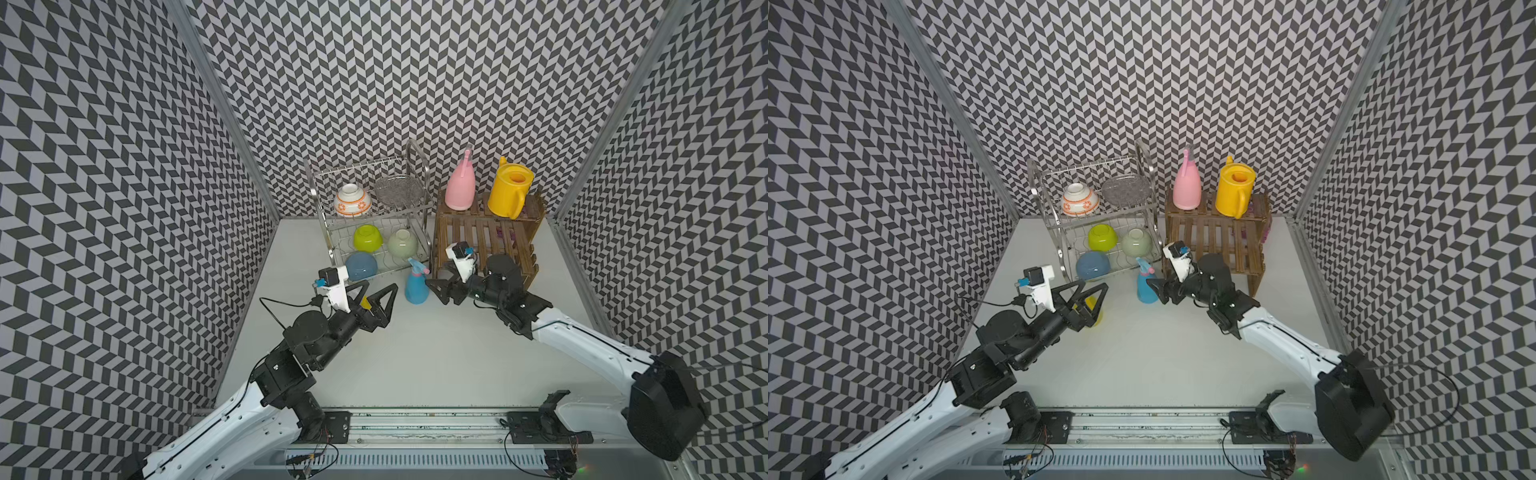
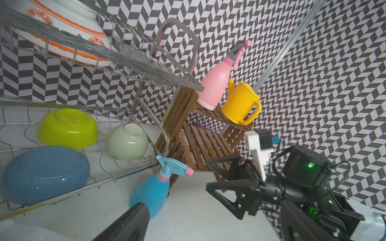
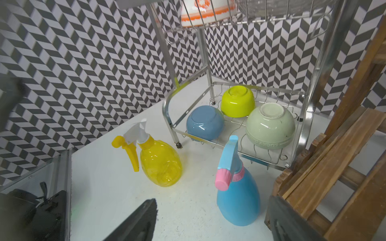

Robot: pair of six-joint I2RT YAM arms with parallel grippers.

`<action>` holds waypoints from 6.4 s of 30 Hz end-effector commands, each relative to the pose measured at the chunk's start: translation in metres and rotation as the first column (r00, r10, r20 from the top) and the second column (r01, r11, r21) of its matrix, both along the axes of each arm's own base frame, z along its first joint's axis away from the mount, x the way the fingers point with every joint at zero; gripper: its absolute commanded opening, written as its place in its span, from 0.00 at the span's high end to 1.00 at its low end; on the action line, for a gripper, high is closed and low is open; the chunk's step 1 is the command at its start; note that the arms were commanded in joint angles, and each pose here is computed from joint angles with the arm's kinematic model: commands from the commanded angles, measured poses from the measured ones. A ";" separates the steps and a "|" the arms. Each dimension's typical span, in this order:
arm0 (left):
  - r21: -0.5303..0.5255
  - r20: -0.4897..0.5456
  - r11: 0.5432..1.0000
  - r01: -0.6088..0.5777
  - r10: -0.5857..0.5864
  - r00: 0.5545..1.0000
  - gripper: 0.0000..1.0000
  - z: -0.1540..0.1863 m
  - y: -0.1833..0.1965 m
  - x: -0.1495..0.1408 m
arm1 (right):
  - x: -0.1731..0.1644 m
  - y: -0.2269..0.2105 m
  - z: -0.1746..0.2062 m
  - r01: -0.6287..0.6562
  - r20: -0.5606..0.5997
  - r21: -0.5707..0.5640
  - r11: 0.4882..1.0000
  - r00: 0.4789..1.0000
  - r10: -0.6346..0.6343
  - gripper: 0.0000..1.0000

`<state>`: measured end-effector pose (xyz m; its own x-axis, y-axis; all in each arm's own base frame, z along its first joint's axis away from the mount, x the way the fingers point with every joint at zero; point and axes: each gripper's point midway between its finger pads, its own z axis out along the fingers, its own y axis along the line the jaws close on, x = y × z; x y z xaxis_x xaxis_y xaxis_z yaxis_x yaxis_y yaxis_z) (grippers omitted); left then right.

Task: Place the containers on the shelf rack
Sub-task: 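Pick up a container from the center of the board, then place the container on the shelf, then pick up a container from the center of the board.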

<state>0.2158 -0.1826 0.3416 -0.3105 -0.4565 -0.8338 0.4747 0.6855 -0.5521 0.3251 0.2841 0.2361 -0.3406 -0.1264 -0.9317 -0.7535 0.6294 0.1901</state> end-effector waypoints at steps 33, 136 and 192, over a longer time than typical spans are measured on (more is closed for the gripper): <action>-0.010 0.050 0.998 -0.056 0.056 0.997 0.00 0.008 0.014 0.000 | 0.043 0.049 -0.022 -0.045 -0.056 -0.088 0.995 0.998 0.041 0.82; -0.121 0.047 0.993 -0.005 0.011 0.999 0.00 0.004 0.017 -0.011 | 0.088 -0.070 0.130 0.331 0.197 -0.164 0.929 0.934 -0.298 0.55; -0.048 0.004 0.988 -0.147 0.147 0.989 0.00 0.002 0.047 -0.008 | -0.155 0.008 0.091 -0.314 0.198 0.333 0.889 0.945 0.260 0.22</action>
